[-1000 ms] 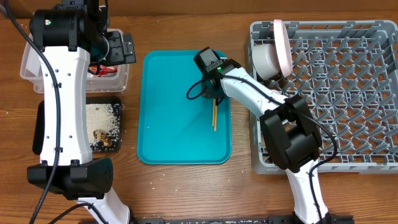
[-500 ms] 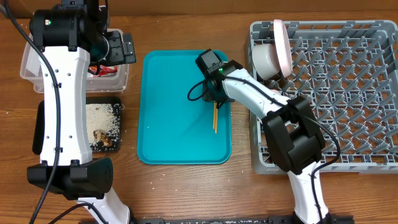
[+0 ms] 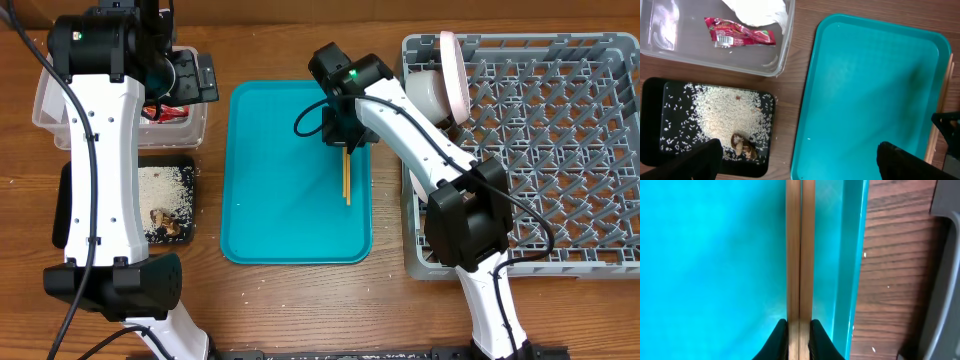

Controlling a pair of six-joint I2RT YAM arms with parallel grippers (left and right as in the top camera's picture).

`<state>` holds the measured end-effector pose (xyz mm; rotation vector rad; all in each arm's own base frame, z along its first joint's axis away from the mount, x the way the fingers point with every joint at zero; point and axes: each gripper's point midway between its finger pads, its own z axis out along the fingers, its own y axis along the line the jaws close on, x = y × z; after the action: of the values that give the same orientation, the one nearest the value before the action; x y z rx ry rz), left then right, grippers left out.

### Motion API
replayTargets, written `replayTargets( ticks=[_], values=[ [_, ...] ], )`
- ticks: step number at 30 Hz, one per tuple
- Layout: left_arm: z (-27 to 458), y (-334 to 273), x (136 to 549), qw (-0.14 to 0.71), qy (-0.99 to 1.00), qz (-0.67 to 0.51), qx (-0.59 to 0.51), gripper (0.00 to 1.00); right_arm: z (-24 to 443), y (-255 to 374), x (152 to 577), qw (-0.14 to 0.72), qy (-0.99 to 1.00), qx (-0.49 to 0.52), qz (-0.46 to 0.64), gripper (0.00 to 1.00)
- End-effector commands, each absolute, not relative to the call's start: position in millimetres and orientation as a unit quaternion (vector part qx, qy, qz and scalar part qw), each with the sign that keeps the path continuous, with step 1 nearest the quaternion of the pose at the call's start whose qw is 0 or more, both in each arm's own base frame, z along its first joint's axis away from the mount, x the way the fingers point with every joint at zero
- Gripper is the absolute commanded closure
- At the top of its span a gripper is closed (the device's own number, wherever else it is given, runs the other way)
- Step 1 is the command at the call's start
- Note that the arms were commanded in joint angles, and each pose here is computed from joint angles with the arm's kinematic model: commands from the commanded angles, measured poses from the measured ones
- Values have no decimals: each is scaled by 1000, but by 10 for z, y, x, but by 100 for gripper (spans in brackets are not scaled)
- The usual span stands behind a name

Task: Sort waste into correct bins and load items into the dishwasher
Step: 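Lift the chopsticks and stand them upright in the rack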

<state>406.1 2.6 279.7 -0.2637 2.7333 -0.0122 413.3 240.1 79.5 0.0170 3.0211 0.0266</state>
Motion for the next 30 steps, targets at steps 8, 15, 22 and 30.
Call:
replayTargets(
  ticks=[8, 15, 22, 30],
  values=[
    [2802, 35, 4083, 199, 975, -4, -101, 0, 2045, 1585, 4195, 138, 990, -6, 1, 94],
    [2802, 35, 4084, 199, 975, -4, -101, 0, 2383, 604, 4185, 153, 984, 86, -27, 94],
    [2802, 35, 4083, 199, 975, -4, -101, 0, 2339, -9, 4272, 154, 981, 93, -71, 94],
    [2803, 35, 4084, 199, 975, -4, -101, 0, 2032, -421, 4479, 162, 979, 98, -78, 93]
  ],
)
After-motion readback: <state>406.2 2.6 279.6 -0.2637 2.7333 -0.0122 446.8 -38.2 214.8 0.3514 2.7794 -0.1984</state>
